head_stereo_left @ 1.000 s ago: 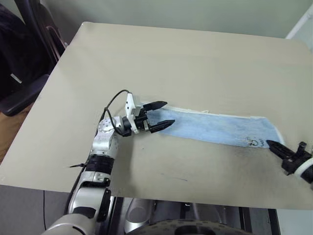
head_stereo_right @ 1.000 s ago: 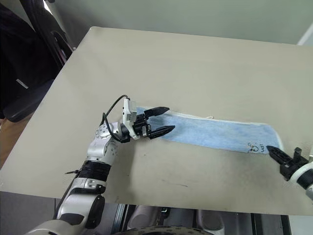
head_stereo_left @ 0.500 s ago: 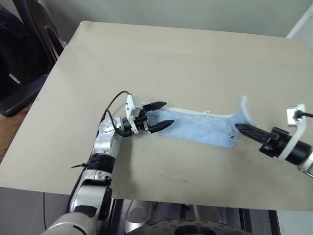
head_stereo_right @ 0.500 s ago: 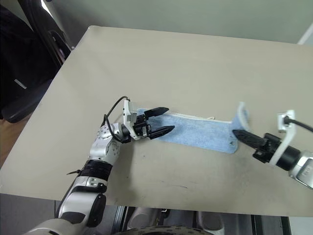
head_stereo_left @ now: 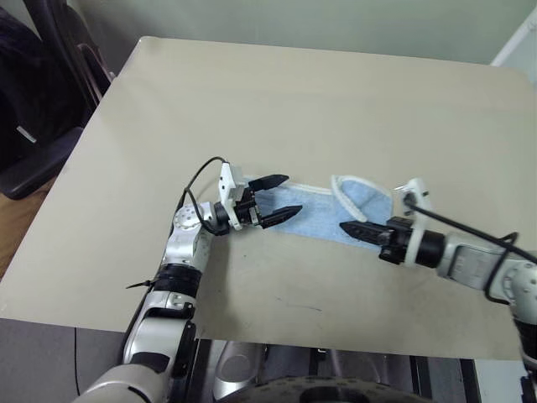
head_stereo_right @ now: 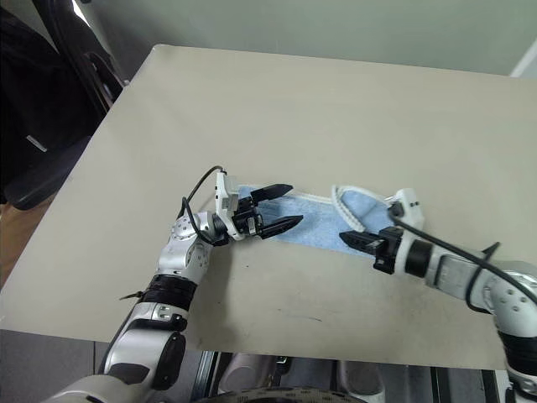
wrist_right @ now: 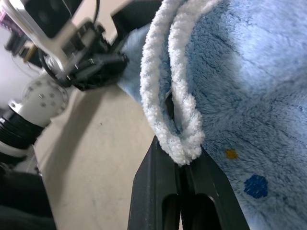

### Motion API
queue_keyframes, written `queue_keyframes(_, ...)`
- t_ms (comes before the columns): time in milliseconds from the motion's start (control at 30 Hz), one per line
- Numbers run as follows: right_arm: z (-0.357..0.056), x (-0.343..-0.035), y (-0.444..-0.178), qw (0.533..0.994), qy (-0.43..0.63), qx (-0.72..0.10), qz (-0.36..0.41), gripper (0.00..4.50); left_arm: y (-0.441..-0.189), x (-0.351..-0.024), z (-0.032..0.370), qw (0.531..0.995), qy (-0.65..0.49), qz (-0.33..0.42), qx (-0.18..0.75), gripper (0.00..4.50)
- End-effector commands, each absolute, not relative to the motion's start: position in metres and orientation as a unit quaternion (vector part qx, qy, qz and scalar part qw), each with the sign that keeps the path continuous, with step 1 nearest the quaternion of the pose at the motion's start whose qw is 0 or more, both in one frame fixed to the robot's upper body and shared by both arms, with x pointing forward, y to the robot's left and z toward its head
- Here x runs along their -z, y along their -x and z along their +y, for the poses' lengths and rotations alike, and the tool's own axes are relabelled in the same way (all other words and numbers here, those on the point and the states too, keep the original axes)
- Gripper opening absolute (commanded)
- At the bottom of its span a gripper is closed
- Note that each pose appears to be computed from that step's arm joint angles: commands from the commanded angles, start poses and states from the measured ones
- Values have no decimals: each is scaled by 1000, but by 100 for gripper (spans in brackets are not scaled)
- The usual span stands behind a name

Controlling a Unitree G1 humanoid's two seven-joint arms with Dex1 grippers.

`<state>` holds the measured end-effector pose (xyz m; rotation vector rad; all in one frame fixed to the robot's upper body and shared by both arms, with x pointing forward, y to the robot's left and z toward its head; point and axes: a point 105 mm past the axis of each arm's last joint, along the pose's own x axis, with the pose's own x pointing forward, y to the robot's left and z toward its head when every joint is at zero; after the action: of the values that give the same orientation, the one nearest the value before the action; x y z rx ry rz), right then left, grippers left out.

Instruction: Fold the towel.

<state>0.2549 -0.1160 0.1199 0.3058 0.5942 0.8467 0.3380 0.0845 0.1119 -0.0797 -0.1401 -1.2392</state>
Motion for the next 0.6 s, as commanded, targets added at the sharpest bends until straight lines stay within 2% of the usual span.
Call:
queue_keyframes(33,-113,-117,-262,861,-124,-406,279,2,-341,-123,84,810,24,-86,579,450)
queue_keyframes(233,-111,-115,-275,868,-126,-396,272,2,-340,-124,85,811,24,-88,579,450)
queue_keyframes(367,-102,-125,-268,856,-133,-430,254,88,-340,-126,86,812,25,-91,576,450)
queue_keyframes(600,-97,-152,-254,841,-129,-483,206,322,-344,-133,85,810,30,-95,578,450)
